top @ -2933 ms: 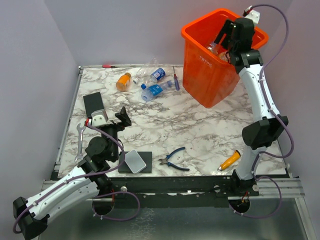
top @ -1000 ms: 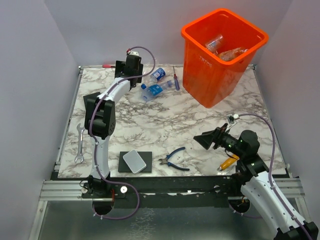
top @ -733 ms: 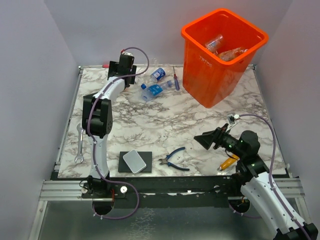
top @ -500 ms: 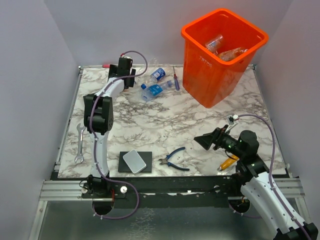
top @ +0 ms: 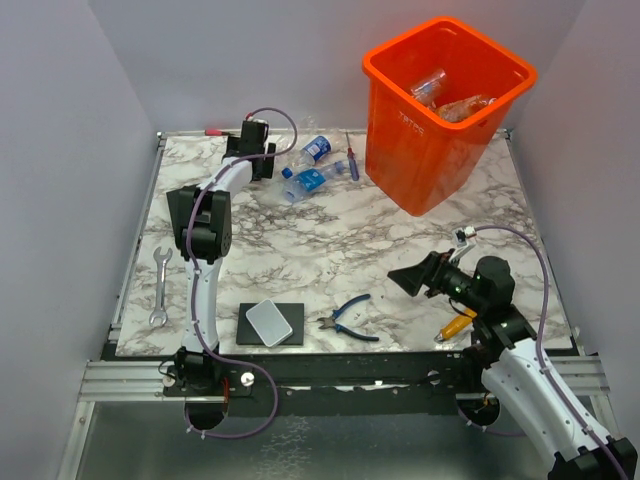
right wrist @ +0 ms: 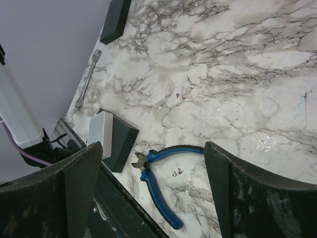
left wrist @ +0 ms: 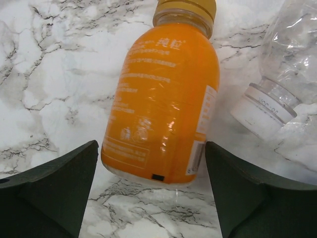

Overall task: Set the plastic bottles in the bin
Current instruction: Pick up the plastic bottle at the center of the board.

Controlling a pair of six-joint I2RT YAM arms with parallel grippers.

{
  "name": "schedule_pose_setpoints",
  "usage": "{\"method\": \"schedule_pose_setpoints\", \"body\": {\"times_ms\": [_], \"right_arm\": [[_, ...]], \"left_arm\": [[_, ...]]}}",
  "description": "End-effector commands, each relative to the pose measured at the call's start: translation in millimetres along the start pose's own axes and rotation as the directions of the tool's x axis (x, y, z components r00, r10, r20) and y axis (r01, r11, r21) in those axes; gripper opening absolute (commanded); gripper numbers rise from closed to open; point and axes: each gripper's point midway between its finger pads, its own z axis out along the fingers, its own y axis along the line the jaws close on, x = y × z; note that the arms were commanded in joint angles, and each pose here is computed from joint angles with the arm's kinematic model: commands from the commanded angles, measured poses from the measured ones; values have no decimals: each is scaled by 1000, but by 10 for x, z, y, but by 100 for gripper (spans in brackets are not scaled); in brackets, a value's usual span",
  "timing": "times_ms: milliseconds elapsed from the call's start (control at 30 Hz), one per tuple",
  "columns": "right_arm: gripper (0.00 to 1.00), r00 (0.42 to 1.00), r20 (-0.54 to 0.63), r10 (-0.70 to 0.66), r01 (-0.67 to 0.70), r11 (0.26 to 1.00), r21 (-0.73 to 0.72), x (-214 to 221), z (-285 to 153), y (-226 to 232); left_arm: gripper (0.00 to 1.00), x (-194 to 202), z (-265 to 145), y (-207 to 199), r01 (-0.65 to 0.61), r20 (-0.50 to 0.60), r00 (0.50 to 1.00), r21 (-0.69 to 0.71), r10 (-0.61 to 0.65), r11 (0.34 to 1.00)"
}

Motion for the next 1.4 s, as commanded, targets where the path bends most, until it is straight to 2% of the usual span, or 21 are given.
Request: {"method": "schedule_pose_setpoints", "body": {"times_ms": [0, 167, 333, 433, 533, 633, 733, 800, 867, 933, 1067, 1100, 1167, 1267, 1367], "right_arm": [[86, 1000, 20, 5, -5, 1000, 4, -80, 20, 30], [87, 1000, 15, 9, -9, 1000, 9, -83, 38, 18], [86, 1000, 18, 12, -12, 1000, 14, -97, 43, 15], [86, 1000, 23, 16, -16, 1000, 14, -128, 38, 35], [86, 999, 30, 12, -12, 1000, 9, -188, 26, 88], [86, 1000, 27, 7, -7, 1000, 2, -239, 26, 138], [86, 1000, 14, 7, -6, 1000, -15, -263, 35, 196], [86, 1000, 16, 5, -5, 999, -34, -297, 45, 248], [86, 1000, 13, 10, -9, 998, -57, -337, 66, 313], [85, 999, 31, 10, -7, 995, -96, -427, 96, 420], [84, 997, 84, 1, 11, 990, -138, -579, 129, 648], [83, 994, 105, -14, 29, 989, -144, -621, 121, 720], [84, 983, 178, -43, 71, 986, -154, -748, 81, 870], [84, 958, 281, -60, 111, 980, -168, -946, -10, 1065], [85, 932, 359, -44, 116, 976, -182, -1117, -58, 1194]], "left_arm": [[86, 73, 123, -51, 49, -21, 999, 43, -49, 998], [73, 25, 155, -67, 73, -11, 997, 57, -72, 996], [52, 6, 93, -75, 128, 1, 992, 62, -129, 990], [38, -116, -96, 10, 169, 55, 984, 48, -171, 984], [30, -490, -572, 202, 250, 202, 946, 47, -254, 967], [28, -873, -1229, 390, 311, 358, 877, 85, -320, 947], [22, -1083, -1972, 397, 342, 453, 799, 199, -396, 918], [19, -1086, -2454, 211, 321, 484, 747, 338, -456, 885], [17, -1009, -2948, -113, 250, 495, 695, 512, -521, 822], [16, -839, -3415, -510, 141, 480, 661, 675, -577, 724], [15, -251, -4146, -1173, -59, 385, 683, 876, -620, 479], [15, -106, -4302, -1266, -103, 368, 688, 903, -626, 418], [15, 141, -4532, -1361, -182, 365, 687, 924, -628, 338], [15, 411, -4887, -1487, -311, 403, 670, 915, -623, 258], [15, 567, -5185, -1629, -422, 438, 673, 889, -596, 176]]}}
